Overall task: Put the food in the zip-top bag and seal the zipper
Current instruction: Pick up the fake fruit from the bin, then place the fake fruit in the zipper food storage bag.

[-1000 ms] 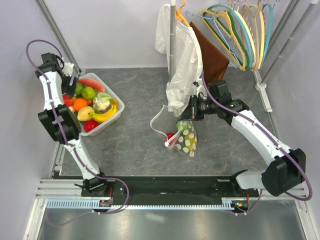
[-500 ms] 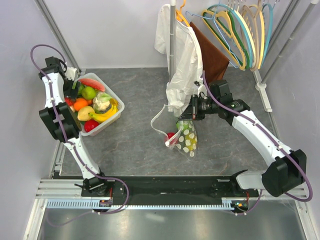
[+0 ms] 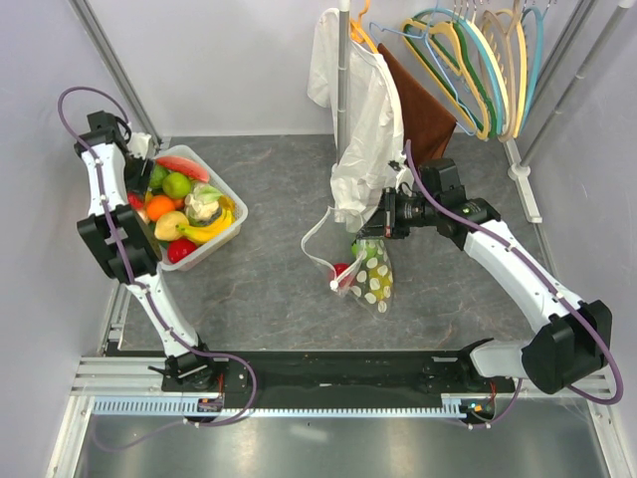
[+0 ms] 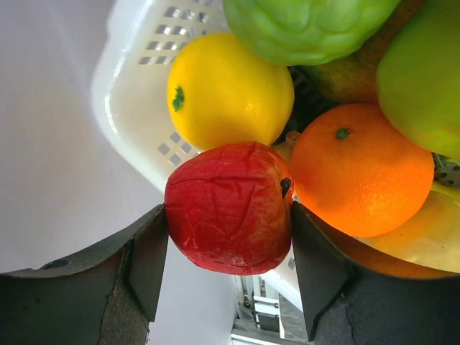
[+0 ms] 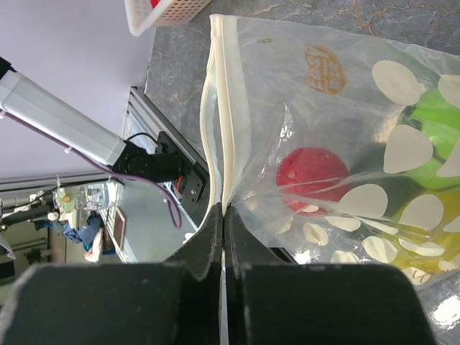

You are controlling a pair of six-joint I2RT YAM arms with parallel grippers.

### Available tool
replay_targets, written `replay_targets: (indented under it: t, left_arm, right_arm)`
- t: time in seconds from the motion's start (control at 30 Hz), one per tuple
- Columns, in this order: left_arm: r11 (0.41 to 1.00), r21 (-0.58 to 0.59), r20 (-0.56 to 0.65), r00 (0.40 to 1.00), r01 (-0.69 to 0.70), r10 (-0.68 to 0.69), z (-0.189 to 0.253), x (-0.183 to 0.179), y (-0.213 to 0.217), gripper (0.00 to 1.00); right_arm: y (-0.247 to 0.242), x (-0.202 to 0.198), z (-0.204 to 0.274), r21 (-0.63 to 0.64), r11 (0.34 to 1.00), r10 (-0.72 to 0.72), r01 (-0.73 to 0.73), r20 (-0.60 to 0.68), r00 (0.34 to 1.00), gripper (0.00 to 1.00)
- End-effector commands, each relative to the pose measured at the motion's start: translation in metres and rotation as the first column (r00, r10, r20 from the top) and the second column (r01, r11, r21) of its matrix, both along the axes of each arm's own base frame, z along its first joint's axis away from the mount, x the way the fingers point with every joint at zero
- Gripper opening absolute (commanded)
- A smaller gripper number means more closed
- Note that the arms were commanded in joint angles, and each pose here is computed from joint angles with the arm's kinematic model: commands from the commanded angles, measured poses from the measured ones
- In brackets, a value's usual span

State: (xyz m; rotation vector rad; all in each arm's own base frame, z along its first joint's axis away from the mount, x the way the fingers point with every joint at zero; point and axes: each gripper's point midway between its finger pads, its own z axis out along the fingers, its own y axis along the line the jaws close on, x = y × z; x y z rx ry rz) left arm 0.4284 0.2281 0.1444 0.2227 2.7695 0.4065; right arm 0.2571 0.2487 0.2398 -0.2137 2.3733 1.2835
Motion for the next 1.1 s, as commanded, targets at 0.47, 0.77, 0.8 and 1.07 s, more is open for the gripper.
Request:
replay_targets:
  t: [0.47,0.77,0.8,1.07]
  left_arm:
    - [0.438,-0.424,0.559,0.610,0.792,-0.561,0.204,-0.111,-0.428,0.63]
    - [0.160,-0.604,0.518,0.537,0.781,-0.666,0.171,-0.175,-0.543,0.62]
    - [0.158,-0.608,0.504,0.532,0.778,-0.680,0.163,-0.178,-0.548,0.63]
    - [0.249,-0.603,0.405,0.560,0.758,-0.723,0.117,-0.157,-0.563,0.79]
  right_arm:
    - [-0.009,-0.004,0.004,0.014,1.000,-0.011,0.011,0.029,1.000,0.00]
    - [-0.014,0.000,0.009,0.023,0.999,-0.038,0.038,0.031,0.999,0.00]
    - [-0.015,0.000,0.010,0.024,0.999,-0.039,0.039,0.030,0.999,0.00]
    - [-0.016,0.000,0.013,0.032,0.999,-0.042,0.041,0.034,0.999,0.00]
